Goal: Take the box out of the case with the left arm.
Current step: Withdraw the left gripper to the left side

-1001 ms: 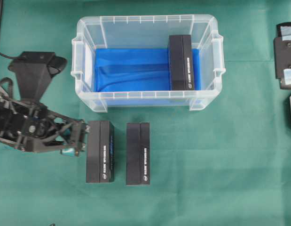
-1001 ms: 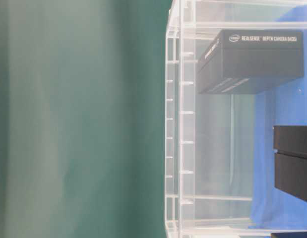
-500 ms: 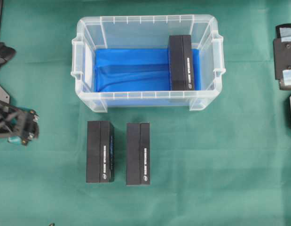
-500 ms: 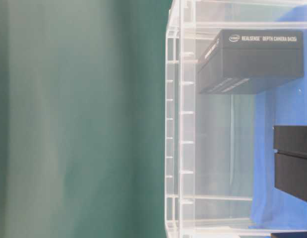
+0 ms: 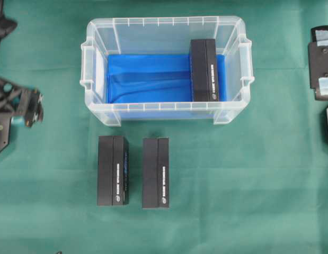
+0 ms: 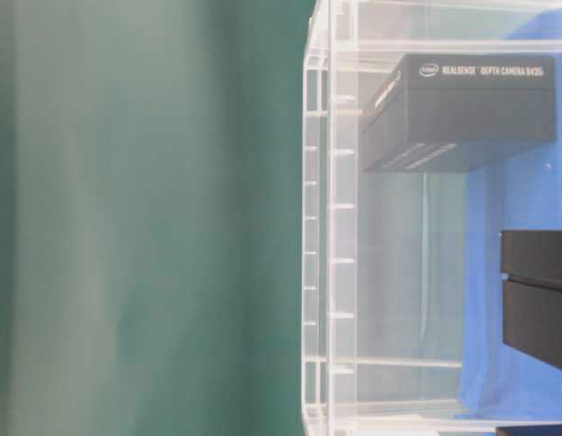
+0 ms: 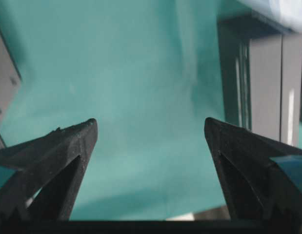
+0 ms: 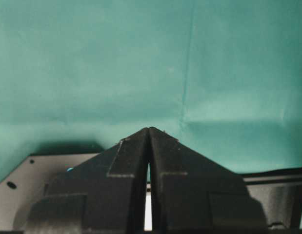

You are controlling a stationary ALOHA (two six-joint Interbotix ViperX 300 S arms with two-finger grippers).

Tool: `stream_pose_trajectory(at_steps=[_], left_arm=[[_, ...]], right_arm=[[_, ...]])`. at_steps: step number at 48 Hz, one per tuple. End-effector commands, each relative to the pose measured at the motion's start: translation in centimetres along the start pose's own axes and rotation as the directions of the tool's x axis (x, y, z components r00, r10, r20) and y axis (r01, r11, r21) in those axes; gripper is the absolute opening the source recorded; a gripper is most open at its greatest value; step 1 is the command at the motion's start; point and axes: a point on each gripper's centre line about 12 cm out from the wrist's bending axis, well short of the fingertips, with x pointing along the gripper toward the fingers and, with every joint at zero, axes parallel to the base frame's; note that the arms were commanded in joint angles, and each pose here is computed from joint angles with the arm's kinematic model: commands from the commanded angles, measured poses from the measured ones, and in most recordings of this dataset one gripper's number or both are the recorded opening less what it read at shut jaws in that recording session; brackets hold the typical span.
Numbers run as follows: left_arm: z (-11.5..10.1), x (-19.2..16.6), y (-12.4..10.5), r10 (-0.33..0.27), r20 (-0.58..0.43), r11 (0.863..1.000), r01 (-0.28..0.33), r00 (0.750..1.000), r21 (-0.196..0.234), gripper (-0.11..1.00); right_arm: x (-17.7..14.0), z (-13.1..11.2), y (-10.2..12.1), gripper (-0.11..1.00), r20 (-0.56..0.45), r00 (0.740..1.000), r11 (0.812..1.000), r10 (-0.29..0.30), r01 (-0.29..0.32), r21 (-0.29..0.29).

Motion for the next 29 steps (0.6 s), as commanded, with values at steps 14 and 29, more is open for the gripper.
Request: stream_pose_trajectory(at_steps=[14,29], left_arm=[[6.4,-0.7,2.0,0.012,0.069,0.999,-0.010,0.998,-0.030,0.96],[7.4,-0.6,1.9,0.022,0.064,0.999,-0.021,0.998,-0.026,0.96]], right_arm=[[0.2,-0.1,0.0,0.00,-0.006,1.000,1.000,-0.003,0.003,0.001],[0.0,-0.2,0.0,0.00,0.002,1.000,1.000,-0.003,0.003,0.003]])
